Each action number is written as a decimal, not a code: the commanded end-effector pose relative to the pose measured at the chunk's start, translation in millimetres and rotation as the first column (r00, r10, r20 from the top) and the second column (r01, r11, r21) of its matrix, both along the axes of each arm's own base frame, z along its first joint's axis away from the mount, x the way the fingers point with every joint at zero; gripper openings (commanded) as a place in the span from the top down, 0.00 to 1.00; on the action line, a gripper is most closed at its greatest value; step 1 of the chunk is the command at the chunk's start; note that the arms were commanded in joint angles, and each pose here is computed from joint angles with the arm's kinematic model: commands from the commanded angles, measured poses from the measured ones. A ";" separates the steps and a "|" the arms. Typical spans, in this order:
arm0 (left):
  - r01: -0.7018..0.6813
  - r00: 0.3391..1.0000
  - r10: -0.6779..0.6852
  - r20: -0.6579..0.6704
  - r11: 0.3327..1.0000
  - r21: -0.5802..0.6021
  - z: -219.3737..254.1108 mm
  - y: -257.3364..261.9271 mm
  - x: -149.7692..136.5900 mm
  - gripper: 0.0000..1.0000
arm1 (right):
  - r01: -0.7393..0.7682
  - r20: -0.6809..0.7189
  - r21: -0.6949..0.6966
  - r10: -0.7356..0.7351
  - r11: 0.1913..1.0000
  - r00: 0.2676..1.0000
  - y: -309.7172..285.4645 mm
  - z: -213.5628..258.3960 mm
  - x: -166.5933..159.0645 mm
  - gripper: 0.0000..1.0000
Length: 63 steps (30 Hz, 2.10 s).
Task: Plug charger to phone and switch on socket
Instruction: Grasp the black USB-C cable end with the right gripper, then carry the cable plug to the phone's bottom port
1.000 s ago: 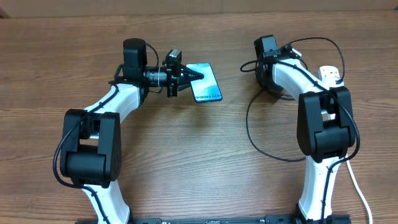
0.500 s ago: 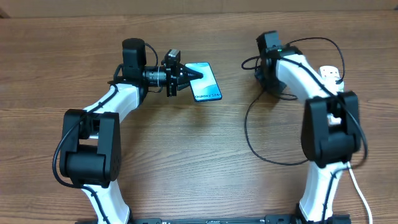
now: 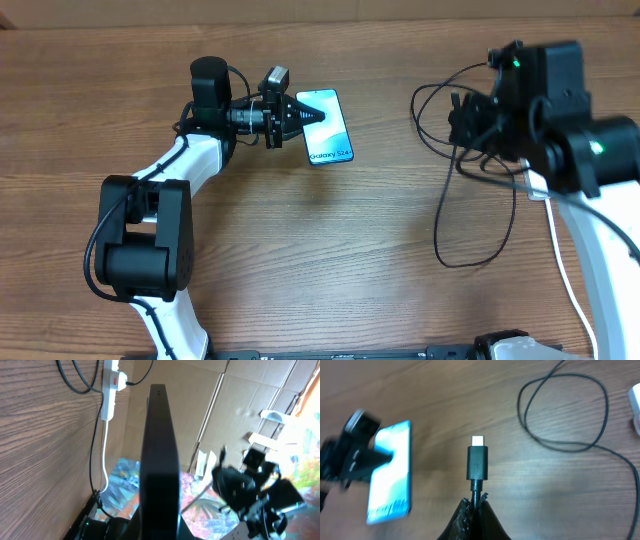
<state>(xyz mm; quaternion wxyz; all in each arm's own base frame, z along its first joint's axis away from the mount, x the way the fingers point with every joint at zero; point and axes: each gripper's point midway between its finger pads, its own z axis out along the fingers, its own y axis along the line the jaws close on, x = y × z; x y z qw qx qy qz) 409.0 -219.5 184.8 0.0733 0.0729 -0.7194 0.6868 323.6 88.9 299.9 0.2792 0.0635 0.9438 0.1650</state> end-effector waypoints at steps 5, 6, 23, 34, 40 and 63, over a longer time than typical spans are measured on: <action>0.057 0.998 -0.057 0.024 0.998 -0.026 11.1 0.9 -5.0 0.96 | -0.247 -0.093 0.017 0.248 0.969 0.964 38.7 -25.9 -82.5 0.96; 0.055 0.998 -0.054 0.020 0.998 -0.026 10.9 0.9 -4.6 0.96 | -0.260 -0.095 0.028 0.262 0.965 0.960 44.4 -32.3 -90.9 0.96; 0.019 1.000 -0.019 0.023 1.000 -0.012 8.5 0.5 1.6 0.96 | -0.414 0.047 0.014 0.413 0.910 0.909 151.1 -100.1 -81.2 0.96; 0.019 0.999 -0.019 0.026 1.000 -0.012 8.5 0.5 1.6 0.96 | -0.342 0.103 0.057 0.335 0.938 0.936 159.6 -92.0 -61.8 0.96; 0.019 0.999 -0.019 0.026 1.000 -0.012 8.5 0.5 1.6 0.96 | -0.333 0.106 0.055 0.326 0.941 0.939 158.9 -92.0 -60.3 0.96; 0.007 1.000 -0.007 0.002 1.000 -0.007 7.8 0.5 3.5 0.96 | -0.322 0.101 0.033 0.318 0.946 0.943 160.7 -100.0 -53.0 0.96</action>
